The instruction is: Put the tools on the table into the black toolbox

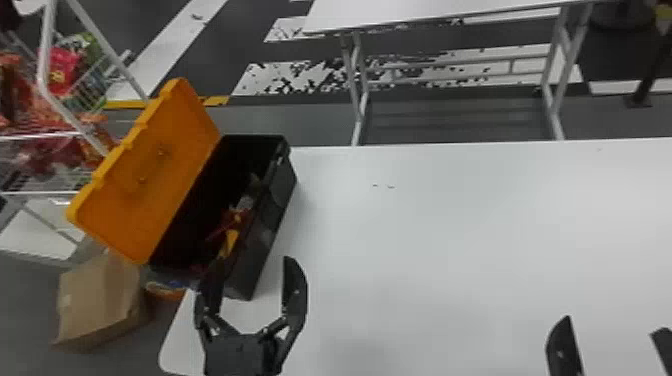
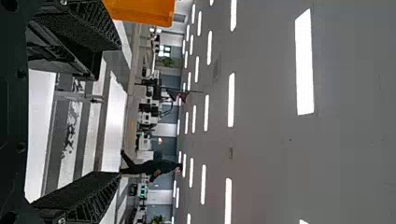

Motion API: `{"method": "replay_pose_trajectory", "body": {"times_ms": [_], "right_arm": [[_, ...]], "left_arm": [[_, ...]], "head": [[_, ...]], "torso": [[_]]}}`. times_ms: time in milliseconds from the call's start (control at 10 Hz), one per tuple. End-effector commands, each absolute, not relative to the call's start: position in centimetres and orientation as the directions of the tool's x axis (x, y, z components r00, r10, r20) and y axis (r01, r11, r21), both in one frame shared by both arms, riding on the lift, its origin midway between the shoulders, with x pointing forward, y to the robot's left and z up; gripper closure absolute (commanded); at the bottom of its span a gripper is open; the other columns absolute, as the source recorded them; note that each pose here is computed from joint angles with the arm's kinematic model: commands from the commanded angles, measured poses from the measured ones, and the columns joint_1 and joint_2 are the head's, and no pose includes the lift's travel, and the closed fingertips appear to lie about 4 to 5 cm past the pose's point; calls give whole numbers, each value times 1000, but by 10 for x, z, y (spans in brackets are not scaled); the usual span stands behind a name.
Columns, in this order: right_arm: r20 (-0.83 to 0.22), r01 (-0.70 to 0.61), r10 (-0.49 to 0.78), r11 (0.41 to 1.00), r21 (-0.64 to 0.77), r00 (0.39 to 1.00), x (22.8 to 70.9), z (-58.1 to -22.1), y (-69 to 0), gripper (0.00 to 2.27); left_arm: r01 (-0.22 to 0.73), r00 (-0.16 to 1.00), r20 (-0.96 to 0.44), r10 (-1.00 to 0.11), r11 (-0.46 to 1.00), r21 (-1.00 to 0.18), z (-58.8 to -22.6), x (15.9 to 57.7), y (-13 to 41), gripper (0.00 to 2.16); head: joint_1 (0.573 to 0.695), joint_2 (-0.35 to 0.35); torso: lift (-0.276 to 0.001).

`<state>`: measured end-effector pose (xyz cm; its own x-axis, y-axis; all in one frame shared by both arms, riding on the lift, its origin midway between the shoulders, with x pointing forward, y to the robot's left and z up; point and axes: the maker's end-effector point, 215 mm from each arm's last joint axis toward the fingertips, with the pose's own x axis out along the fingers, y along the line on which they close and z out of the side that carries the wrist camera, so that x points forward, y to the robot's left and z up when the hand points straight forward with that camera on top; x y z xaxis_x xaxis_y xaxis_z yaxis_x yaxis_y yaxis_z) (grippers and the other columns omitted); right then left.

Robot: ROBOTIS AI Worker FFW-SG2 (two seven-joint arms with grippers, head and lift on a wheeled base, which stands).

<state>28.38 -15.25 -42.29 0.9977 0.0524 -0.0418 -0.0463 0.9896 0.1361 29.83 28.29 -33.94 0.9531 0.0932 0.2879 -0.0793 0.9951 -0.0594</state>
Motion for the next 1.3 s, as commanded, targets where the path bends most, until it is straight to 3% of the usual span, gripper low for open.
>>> {"method": "replay_pose_trajectory", "body": {"times_ms": [0,1200], "right_arm": [[-41,-57,62,992,111,997,281,-423,-144,140],[-39,-67,72,990,121,997,282,-424,-134,144]], "left_arm": [[-72,949,303,87,996,-61,-337,294,278,36],[-56,952,297,69,997,-54,-337,298,273,63]], "head": [[695,267],[695,282]], "torso": [[-75],[-75]]}}
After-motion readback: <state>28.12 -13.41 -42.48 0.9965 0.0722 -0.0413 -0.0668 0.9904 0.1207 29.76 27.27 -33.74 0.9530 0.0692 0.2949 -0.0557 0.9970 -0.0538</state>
